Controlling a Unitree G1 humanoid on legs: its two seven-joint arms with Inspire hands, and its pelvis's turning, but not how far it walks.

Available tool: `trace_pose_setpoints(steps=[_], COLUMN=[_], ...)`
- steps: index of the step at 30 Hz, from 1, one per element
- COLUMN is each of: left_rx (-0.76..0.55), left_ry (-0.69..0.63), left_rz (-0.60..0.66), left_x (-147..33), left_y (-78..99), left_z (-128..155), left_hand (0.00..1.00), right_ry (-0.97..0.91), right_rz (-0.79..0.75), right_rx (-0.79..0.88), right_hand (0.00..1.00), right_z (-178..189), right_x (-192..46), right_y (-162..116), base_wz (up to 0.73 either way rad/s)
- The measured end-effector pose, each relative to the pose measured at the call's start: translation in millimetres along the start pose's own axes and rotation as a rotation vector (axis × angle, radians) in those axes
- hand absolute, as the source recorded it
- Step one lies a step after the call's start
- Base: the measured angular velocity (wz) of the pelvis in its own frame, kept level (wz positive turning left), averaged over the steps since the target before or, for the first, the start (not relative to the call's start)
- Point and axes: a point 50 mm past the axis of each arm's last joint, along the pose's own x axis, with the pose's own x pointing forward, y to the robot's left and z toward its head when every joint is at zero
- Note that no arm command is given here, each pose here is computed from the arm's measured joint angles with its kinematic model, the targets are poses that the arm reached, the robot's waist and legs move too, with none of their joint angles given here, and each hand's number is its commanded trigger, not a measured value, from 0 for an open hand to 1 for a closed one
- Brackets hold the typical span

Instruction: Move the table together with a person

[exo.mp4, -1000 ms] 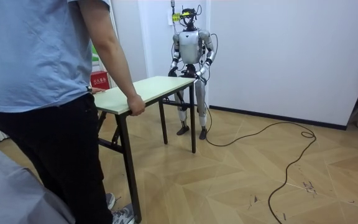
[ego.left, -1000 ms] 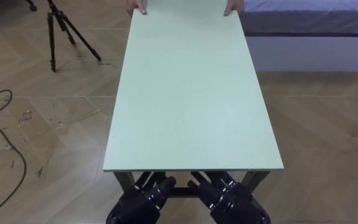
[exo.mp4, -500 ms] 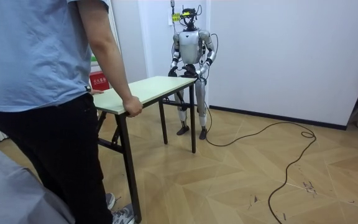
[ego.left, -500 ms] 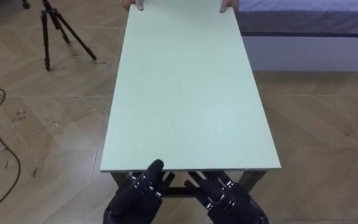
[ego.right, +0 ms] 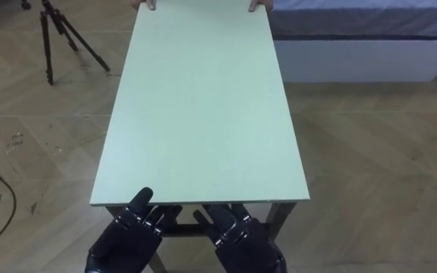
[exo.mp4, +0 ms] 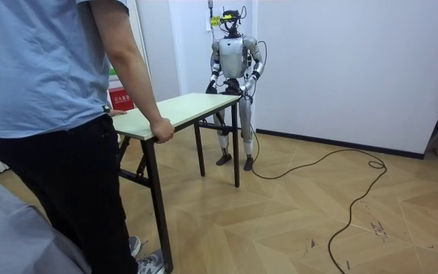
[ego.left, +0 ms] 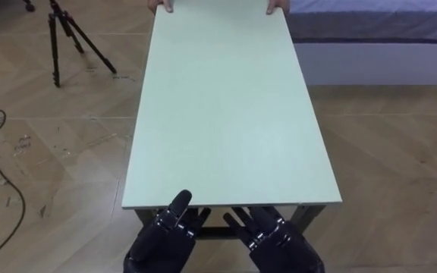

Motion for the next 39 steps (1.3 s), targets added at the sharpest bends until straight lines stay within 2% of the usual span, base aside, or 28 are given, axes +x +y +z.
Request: trace_pose_setpoints(steps=[11,24,39], left_rx=[0.003,-0.009,-0.006], left_ry=[0.001,-0.034,-0.043], left_rz=[0.019,0.067,0.096], left_x=[5.4,12.8,13.1], left_y=[-1.1,2.7,4.0], left_z=[0.9,3.9,6.5], left_hand=[0.0,0.0,0.0], right_ry=[-0.056,-0.107,-0.206], right_rz=[-0.012,-0.051,-0.112], right_rx=[0.1,0.104,0.129], right_hand=[0.0,0.0,0.0], right_z=[3.0,13.7,29.4], right_x=[2.0,14.4,15.6], right_y=[1.5,5.4,2.7], base_wz=[0.0,0.0,0.0])
